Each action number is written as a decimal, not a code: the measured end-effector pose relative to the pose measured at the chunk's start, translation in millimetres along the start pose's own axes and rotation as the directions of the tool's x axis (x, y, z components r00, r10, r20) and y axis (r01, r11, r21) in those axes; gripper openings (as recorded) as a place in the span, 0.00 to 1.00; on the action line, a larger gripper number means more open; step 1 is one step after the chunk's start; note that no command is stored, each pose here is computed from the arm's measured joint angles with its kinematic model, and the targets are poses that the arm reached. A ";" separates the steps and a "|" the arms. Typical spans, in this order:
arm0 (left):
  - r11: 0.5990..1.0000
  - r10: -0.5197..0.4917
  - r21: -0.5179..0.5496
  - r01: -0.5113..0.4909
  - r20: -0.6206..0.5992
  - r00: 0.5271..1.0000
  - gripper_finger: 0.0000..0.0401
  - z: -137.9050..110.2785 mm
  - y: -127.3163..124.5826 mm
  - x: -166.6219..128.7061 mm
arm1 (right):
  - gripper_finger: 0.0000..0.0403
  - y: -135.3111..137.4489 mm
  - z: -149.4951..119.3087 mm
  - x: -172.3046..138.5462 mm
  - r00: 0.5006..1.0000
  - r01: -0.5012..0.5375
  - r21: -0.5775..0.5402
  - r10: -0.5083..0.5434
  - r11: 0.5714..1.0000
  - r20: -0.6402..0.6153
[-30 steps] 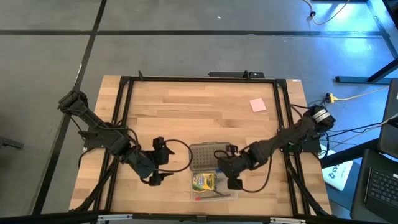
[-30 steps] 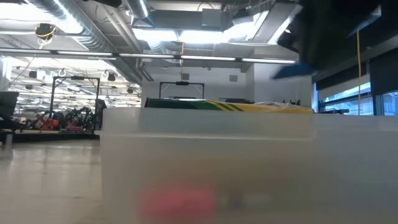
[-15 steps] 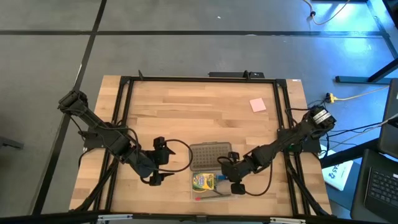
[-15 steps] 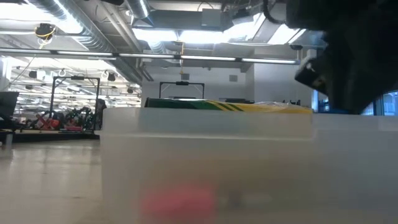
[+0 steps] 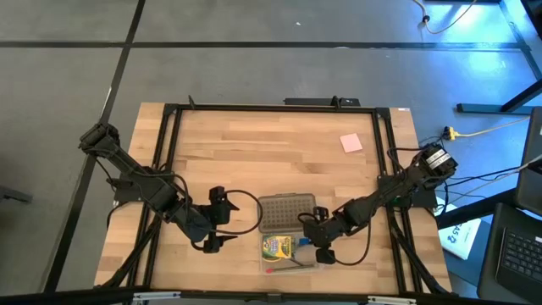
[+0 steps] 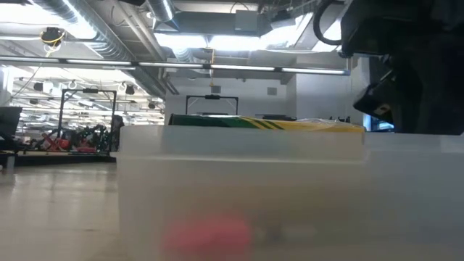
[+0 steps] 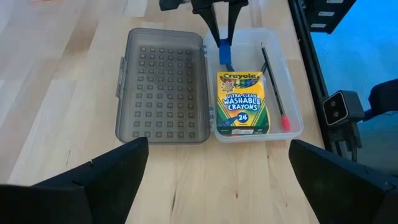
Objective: Pack school essentials
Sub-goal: Put the blue eraser into the supply box, then put the pink sticky note into the supply box
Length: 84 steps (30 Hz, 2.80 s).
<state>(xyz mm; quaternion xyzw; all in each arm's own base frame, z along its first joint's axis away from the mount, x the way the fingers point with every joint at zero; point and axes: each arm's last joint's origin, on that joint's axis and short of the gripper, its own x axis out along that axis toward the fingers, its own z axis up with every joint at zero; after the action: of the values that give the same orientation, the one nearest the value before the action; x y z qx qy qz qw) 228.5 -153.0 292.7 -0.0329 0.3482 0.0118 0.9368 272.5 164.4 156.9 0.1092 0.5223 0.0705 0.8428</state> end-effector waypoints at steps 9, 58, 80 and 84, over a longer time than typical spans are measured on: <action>1.000 0.000 -0.001 0.000 0.001 1.000 0.95 0.1 0.0 0.0 | 0.26 0.0 -0.1 0.1 1.000 0.000 0.001 0.000 1.000 -0.001; 0.506 0.183 -0.749 -0.429 -0.393 0.901 0.95 -42.0 17.5 -14.5 | 0.42 -9.8 59.3 -116.1 0.923 0.339 0.159 -0.360 0.927 0.134; 0.653 0.329 -0.543 -0.528 -0.424 0.844 0.95 -18.2 76.9 8.4 | 0.42 -141.9 44.6 -154.5 0.719 0.693 0.438 -0.512 0.573 -0.470; 0.784 0.322 -0.433 -0.445 -0.329 0.888 0.95 -1.4 93.1 20.2 | 0.42 -156.4 41.9 -160.7 0.691 0.721 0.436 -0.505 0.539 -0.518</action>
<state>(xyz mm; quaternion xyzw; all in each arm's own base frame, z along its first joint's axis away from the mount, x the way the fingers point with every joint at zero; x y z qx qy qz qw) 238.7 -60.2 273.5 -0.2020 0.4419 0.2884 0.8251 239.3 -28.8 273.6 0.1682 0.6523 -0.3893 0.6282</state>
